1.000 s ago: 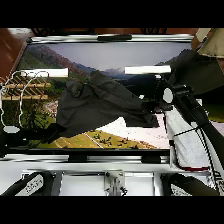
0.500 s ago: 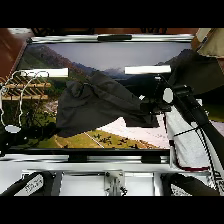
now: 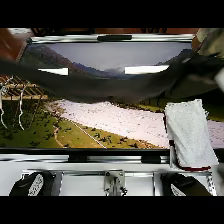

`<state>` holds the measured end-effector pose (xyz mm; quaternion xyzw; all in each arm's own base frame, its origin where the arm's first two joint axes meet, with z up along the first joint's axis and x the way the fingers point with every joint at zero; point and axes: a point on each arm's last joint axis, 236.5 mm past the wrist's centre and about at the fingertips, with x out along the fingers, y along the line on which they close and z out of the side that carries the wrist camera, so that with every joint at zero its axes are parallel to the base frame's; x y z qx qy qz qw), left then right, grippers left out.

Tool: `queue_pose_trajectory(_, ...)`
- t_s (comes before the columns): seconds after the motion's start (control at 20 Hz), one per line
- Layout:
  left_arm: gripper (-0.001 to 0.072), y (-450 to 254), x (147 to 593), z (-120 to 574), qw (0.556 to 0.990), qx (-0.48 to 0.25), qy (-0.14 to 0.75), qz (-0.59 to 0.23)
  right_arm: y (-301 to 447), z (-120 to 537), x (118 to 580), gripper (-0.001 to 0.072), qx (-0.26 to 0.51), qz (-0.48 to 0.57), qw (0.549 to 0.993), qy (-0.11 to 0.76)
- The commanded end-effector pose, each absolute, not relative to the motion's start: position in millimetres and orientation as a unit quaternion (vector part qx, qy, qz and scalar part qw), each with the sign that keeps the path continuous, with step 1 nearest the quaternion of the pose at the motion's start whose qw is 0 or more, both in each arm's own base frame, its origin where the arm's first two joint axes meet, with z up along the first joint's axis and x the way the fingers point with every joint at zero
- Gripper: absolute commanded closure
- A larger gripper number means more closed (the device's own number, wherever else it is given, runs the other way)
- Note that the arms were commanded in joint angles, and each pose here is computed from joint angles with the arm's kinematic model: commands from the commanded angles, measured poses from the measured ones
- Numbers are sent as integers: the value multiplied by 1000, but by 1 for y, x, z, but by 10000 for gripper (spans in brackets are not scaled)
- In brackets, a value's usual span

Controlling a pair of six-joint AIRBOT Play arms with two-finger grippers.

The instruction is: Fold the shirts.

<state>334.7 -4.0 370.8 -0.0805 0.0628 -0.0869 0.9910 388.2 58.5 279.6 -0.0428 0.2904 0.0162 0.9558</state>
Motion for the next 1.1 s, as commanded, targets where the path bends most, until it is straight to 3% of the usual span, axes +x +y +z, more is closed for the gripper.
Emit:
queue_pose_trajectory(0.0,672,-40,154,609,960,11,-277,-42,9,480,293,634,-10,-17,1000,19)
queue_pose_trajectory(0.1,672,-54,98,639,943,17,-331,-30,3,527,231,634,27,11,998,-63)
queue_pose_trajectory(0.2,672,-56,81,638,944,18,-330,-11,-3,537,189,633,54,27,994,-88)
queue_pose_trajectory(0.3,672,-46,95,613,963,6,-270,8,-7,527,174,633,61,27,995,-69)
queue_pose_trajectory(0.45,671,-30,132,556,989,10,-145,29,-10,488,187,633,53,9,998,15)
queue_pose_trajectory(0.6,672,-11,180,494,999,10,-38,32,-15,433,229,633,22,-36,990,137)
queue_pose_trajectory(0.75,672,19,250,409,995,-43,83,27,-16,373,295,633,-26,-89,964,250)
queue_pose_trajectory(0.9,671,35,315,310,974,-87,208,-3,23,280,375,633,-50,-66,929,361)
queue_pose_trajectory(1.05,671,56,375,220,941,-140,309,-8,65,182,458,633,-72,-26,907,415)
